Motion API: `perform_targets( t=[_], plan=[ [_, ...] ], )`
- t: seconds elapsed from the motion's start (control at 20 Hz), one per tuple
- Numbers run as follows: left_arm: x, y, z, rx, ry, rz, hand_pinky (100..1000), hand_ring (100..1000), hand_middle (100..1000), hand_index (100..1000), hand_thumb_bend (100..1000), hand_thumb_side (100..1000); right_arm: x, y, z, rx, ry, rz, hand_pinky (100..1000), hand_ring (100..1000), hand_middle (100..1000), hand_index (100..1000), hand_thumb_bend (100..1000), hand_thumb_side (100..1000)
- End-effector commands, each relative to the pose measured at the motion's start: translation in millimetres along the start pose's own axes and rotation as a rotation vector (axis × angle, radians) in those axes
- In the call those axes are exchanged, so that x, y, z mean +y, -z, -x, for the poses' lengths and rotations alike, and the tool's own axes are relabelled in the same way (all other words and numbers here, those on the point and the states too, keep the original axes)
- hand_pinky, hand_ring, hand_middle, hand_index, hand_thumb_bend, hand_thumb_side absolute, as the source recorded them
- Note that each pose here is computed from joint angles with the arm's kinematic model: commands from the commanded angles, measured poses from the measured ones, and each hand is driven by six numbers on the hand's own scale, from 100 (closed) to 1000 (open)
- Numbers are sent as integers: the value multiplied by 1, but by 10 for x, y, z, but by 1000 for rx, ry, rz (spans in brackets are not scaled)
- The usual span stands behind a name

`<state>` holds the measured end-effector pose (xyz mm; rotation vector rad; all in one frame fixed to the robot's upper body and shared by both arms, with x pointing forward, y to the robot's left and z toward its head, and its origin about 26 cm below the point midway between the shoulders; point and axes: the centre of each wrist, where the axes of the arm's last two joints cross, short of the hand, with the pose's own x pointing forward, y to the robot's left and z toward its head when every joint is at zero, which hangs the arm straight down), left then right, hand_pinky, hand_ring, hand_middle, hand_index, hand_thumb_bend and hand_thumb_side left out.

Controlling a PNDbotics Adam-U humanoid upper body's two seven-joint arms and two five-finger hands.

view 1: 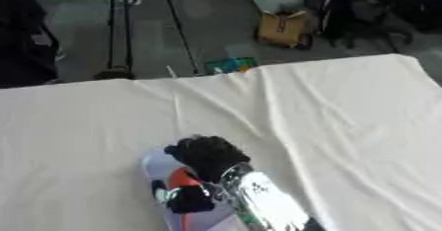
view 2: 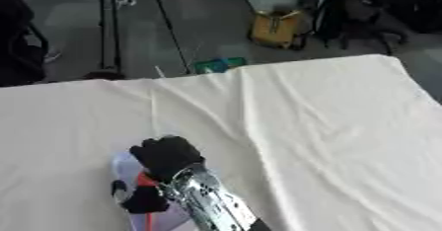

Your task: Pick up objects on the table and place them in the box.

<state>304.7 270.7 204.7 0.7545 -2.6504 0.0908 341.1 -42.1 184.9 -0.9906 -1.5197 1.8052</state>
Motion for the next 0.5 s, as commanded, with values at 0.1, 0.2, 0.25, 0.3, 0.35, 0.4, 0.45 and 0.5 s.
perform_targets(
  t=[0.1,0.2,0.25,0.3,0.35,0.4,0.45,0.5],
  plan=[
    [9,62,-41,-29,1,-7,722,815,870,774,100,920,-168,-43,-17,-12,5,61,684,704,773,966,198,1000],
    [10,56,-39,-27,1,-9,722,815,870,774,100,920,-285,-102,-7,-7,9,135,689,685,770,947,154,1000],
    [13,55,-38,-27,2,-10,722,815,870,774,100,920,-389,-168,11,-2,20,217,691,678,774,943,135,1000],
    [15,55,-37,-27,3,-12,721,815,871,776,100,921,-469,-229,29,0,32,294,708,665,781,915,100,1000],
    [21,58,-35,-27,5,-17,721,815,871,776,100,921,-602,-328,72,3,57,430,708,665,781,915,100,1000],
    [27,62,-33,-29,6,-24,723,825,879,789,100,930,-699,-409,119,0,85,552,760,700,784,891,100,1000],
    [35,72,-32,-34,7,-35,723,825,879,789,100,930,-809,-509,186,-14,124,711,760,700,784,891,100,1000],
    [39,78,-32,-38,7,-43,725,841,890,803,100,941,-859,-561,246,-29,146,823,798,739,812,894,100,1000]
  ],
)
